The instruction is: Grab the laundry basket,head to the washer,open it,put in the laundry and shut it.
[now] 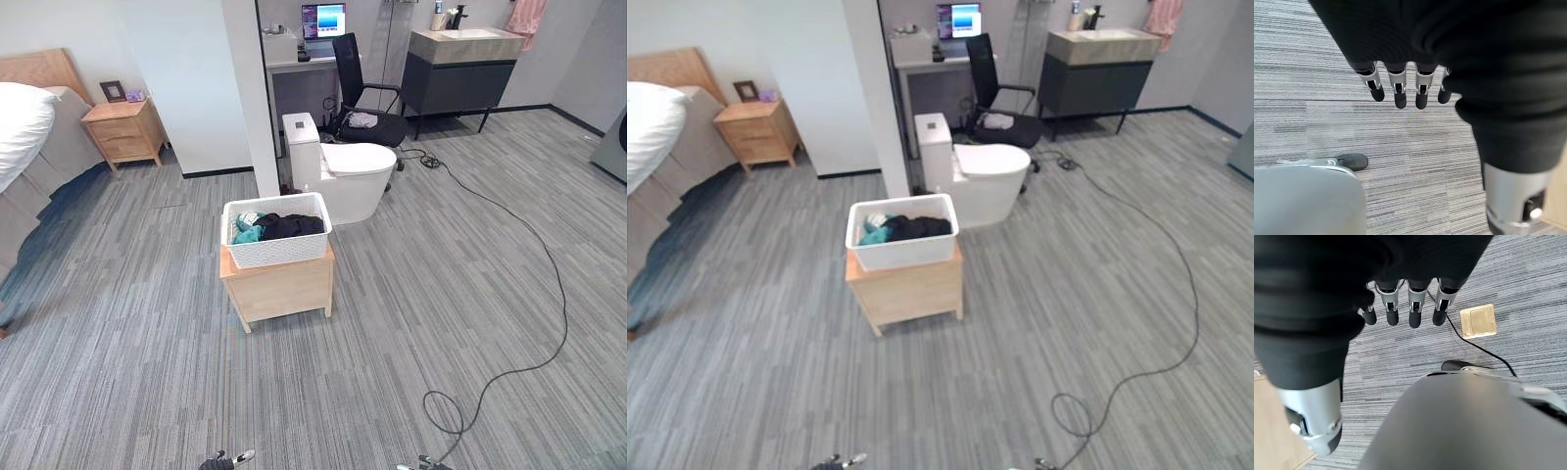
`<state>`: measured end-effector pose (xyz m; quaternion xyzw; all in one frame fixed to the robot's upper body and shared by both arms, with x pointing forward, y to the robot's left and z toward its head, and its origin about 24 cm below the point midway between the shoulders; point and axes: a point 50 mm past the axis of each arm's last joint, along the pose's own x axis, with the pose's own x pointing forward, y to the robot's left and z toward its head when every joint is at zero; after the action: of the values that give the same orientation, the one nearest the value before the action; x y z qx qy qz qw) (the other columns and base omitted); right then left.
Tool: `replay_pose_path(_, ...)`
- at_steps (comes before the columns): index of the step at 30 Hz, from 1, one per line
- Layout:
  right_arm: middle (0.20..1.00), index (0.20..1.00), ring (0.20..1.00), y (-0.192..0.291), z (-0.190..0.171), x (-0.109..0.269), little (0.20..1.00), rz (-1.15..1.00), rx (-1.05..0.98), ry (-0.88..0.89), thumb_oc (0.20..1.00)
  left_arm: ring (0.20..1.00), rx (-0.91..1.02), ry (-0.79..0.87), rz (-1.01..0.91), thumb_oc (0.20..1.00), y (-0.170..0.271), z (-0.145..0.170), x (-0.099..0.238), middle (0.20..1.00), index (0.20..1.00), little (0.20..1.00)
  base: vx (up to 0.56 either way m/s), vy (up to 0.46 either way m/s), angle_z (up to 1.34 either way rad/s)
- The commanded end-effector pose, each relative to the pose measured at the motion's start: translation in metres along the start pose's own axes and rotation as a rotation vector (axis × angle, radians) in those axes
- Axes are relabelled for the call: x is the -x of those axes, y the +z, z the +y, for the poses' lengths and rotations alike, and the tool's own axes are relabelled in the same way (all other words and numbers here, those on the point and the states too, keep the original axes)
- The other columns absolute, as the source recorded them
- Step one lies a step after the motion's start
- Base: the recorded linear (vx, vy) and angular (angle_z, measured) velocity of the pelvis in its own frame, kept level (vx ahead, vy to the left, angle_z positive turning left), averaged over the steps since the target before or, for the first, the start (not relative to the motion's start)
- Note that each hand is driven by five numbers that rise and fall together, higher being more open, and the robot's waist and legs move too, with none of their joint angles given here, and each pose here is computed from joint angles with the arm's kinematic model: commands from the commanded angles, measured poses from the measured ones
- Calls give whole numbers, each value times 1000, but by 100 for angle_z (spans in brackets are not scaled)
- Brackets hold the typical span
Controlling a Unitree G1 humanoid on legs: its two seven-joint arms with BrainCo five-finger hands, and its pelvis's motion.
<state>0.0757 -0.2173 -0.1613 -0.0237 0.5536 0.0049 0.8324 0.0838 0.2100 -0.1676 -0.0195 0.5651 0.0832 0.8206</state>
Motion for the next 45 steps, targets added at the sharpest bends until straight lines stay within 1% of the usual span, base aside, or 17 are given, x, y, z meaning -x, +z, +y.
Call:
replay_pose_path(1,1000,1000,1000,27,-14,-4,1000,-60,57,-33,1000,1000,-29,-12,-52,1000,19,-7,-3,1000,1000,1000,0,0,0)
replay_pose_path(3,1000,1000,1000,33,-12,-6,1000,-67,83,-25,1000,1000,-48,-11,-60,1000,21,-6,-3,1000,1000,1000,7,-8,2)
replay_pose_path(7,1000,1000,1000,31,-13,-8,1000,-25,62,-13,1000,1000,-96,-20,-36,1000,21,-6,-4,1000,1000,1000,16,-35,13)
replay_pose_path(12,1000,1000,1000,40,-10,-9,1000,-48,71,3,1000,1000,-115,-10,-41,1000,26,-4,-5,1000,1000,1000,8,-16,4)
replay_pose_path(16,1000,1000,1000,56,-16,-10,1000,-90,129,-26,1000,1000,-114,6,-131,1000,52,-7,-6,1000,1000,1000,-97,-42,8)
replay_pose_path(18,1000,1000,1000,63,-19,-9,1000,-120,116,-42,1000,1000,-100,6,-183,1000,67,-11,-5,1000,1000,1000,-124,-24,20)
replay_pose_path(19,1000,1000,1000,64,-19,-9,1000,-120,116,-42,1000,1000,-100,6,-183,1000,67,-11,-5,1000,1000,1000,-187,-40,25)
replay_pose_path(20,1000,1000,1000,68,-23,-8,1000,-140,105,-65,1000,1000,-89,2,-225,1000,80,-16,-5,1000,1000,1000,-115,-19,37)
replay_pose_path(22,1000,1000,1000,64,-29,-8,1000,-119,82,-90,1000,1000,-100,-7,-247,1000,89,-21,-5,1000,1000,1000,-41,5,64)
replay_pose_path(30,1000,1000,1000,53,-19,-11,1000,-68,95,-60,1000,1000,-196,-13,-183,1000,67,-18,-6,1000,1000,1000,87,208,-4)
replay_pose_path(37,1000,1000,1000,59,-14,-11,1000,-98,86,-46,1000,1000,-244,6,-209,1000,73,-11,-5,1000,1000,1000,56,131,5)
replay_pose_path(45,1000,1000,1000,67,-13,-9,1000,-165,65,-39,1000,1000,-320,-24,-286,1000,89,-21,-2,1000,1000,1000,84,105,-6)
